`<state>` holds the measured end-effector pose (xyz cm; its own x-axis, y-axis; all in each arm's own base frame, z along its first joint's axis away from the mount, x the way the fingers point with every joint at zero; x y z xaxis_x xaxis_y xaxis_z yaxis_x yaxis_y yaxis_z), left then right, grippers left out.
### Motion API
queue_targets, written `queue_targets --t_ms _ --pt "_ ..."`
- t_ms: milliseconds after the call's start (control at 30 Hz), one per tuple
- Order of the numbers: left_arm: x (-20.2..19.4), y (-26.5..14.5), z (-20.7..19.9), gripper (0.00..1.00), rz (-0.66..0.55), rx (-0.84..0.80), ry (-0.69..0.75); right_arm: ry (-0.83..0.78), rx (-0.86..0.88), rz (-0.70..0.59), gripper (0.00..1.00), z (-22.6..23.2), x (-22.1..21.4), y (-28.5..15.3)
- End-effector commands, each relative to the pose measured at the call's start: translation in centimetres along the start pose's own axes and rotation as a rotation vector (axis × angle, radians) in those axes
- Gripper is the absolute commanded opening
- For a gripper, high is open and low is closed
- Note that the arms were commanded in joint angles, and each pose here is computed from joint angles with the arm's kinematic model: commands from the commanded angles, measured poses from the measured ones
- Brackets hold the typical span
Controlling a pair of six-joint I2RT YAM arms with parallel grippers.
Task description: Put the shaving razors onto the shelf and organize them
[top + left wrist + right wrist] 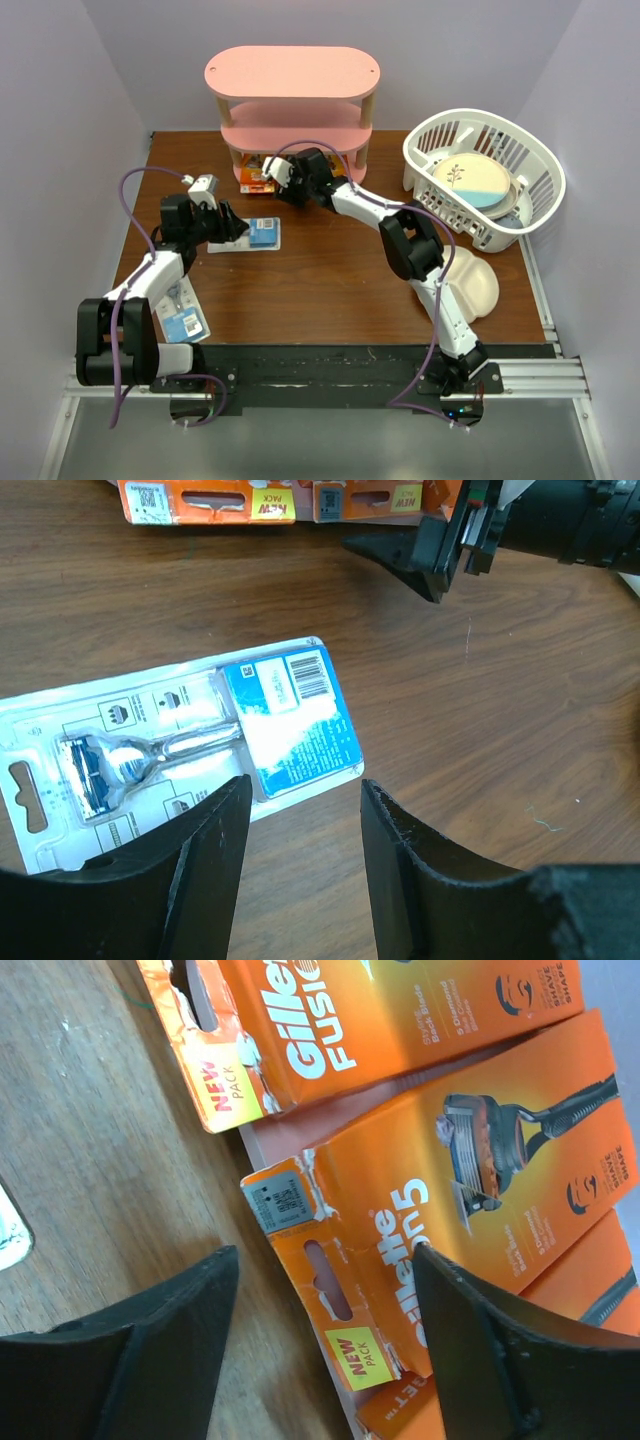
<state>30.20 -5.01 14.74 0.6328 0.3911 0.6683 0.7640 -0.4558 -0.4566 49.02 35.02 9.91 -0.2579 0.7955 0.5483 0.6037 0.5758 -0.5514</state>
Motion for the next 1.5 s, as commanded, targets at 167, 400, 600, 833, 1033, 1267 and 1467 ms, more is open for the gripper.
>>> queue_targets --t_ms 167,400,600,833,1033,1267,1467 --pt "-0.3 -0.6 -0.4 0.52 -0.036 -0.039 -0.005 0.090 0.082 0.129 0.59 1.9 -1.8 -2.3" --pt "-0.8 -1.1 -0.4 0.52 -0.031 -0.038 -0.010 0.109 0.066 0.120 0.54 2.3 -0.6 -1.9" --pt "-1.1 -1.4 -0.5 0.52 -0.025 -0.040 -0.012 0.115 0.062 0.116 0.49 3.9 0.9 -1.1" --pt "-1.4 -1.8 -0.6 0.52 -0.019 -0.038 -0.005 0.133 0.051 0.118 0.46 4.9 2.1 -0.7" --pt "-1.8 -2.0 -0.6 0.52 -0.015 -0.039 -0.006 0.116 0.030 0.137 0.47 5.0 2.0 -0.4" --pt "-1.8 -2.1 -0.6 0.52 -0.008 -0.039 -0.007 0.087 -0.009 0.160 0.47 4.6 1.7 -0.1" --pt "-1.8 -2.0 -0.6 0.52 -0.008 -0.039 -0.007 0.077 -0.014 0.198 0.46 5.0 0.8 -0.1"
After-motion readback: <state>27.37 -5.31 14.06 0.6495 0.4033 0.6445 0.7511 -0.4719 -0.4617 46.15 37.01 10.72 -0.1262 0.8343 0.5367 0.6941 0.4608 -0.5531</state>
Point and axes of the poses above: each gripper's point midway between its finger pads, its own y axis out along the fingers, its own z axis along the line the jaws close on, x = y × z, the point moved 7 cm from there along -y, back along the fingers, and after that the axes turned 13 degrees about -y, right-handed, at the moved point
